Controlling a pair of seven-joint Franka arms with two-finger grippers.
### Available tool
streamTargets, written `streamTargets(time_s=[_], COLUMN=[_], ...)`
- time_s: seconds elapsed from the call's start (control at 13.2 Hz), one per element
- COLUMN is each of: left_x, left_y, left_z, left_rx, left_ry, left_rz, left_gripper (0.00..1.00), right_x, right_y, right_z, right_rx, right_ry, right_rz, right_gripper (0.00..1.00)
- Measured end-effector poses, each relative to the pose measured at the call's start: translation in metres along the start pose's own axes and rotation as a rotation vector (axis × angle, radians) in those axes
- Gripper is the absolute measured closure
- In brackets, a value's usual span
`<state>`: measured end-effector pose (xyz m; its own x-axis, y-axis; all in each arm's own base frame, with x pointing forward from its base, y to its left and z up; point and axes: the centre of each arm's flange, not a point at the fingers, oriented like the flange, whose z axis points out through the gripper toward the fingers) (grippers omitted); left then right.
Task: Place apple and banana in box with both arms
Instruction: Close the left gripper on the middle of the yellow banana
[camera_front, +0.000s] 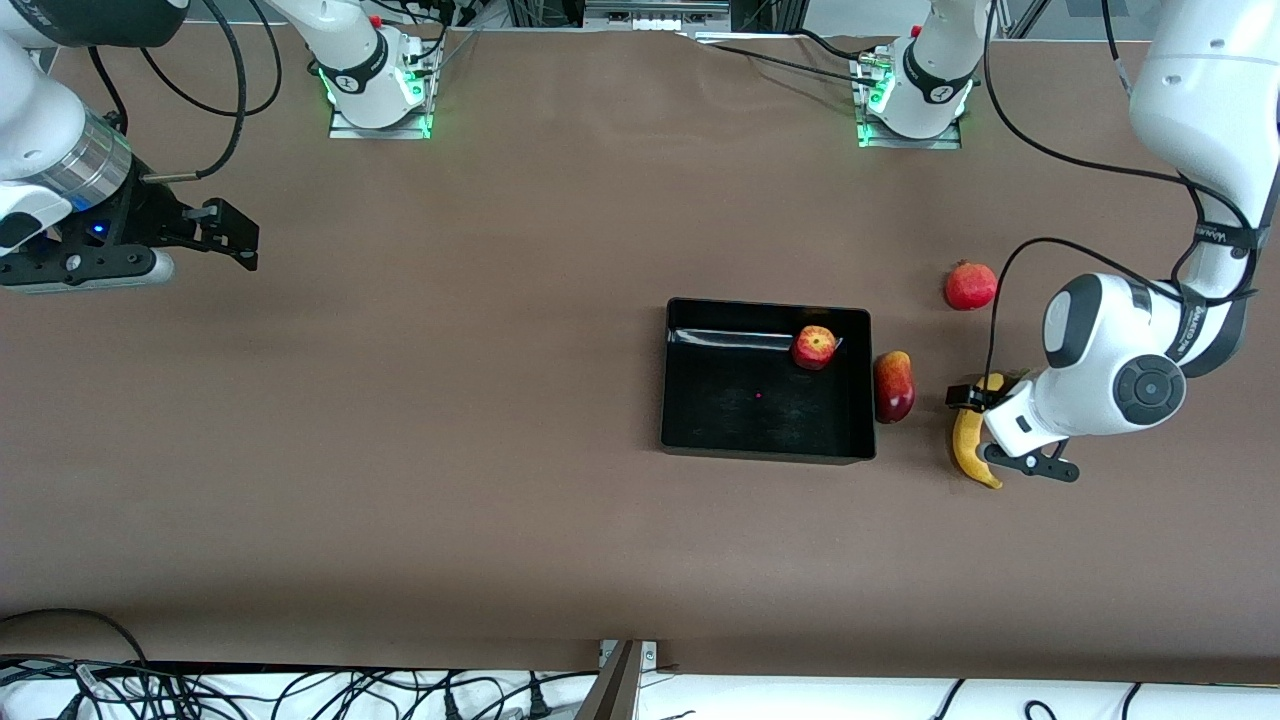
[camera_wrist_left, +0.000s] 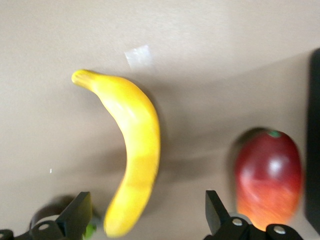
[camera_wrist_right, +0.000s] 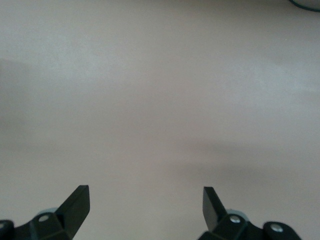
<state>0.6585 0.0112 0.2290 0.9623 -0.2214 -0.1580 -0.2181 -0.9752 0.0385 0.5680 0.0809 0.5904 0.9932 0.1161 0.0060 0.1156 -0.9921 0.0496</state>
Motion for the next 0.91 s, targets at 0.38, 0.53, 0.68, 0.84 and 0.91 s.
streamTargets(time_s=[0.38,0.53,0.68,0.84,0.91], left_x=[-0.007,-0.006,-0.003,0.001,0.006], left_y=[-0.007,-0.008,-0.003,0.006,0.017], left_z=[0.058,0.055,0.044,0.019,-0.001], left_rx=[-0.012,-0.01,-0.008,-0.002,0.0], left_ry=[0.032,0.035,0.022,-0.014,-0.031], left_rz=[0.058,0.061,0.069,0.085,0.101], left_gripper=[0.28,0.5,0.67,0.67,0.67], right_x=[0.0,0.0,0.0,0.0,0.0], right_y=[0.0,0.0,0.0,-0.001,-0.001], right_z=[0.0,0.0,0.0,0.0,0.0], right_rx=[0.001,0.001,0.001,0.001,0.001], right_ry=[0.0,0.0,0.0,0.0,0.0], right_rz=[0.0,0.0,0.0,-0.001,-0.001], right_gripper=[0.0,0.0,0.0,0.0,0.0])
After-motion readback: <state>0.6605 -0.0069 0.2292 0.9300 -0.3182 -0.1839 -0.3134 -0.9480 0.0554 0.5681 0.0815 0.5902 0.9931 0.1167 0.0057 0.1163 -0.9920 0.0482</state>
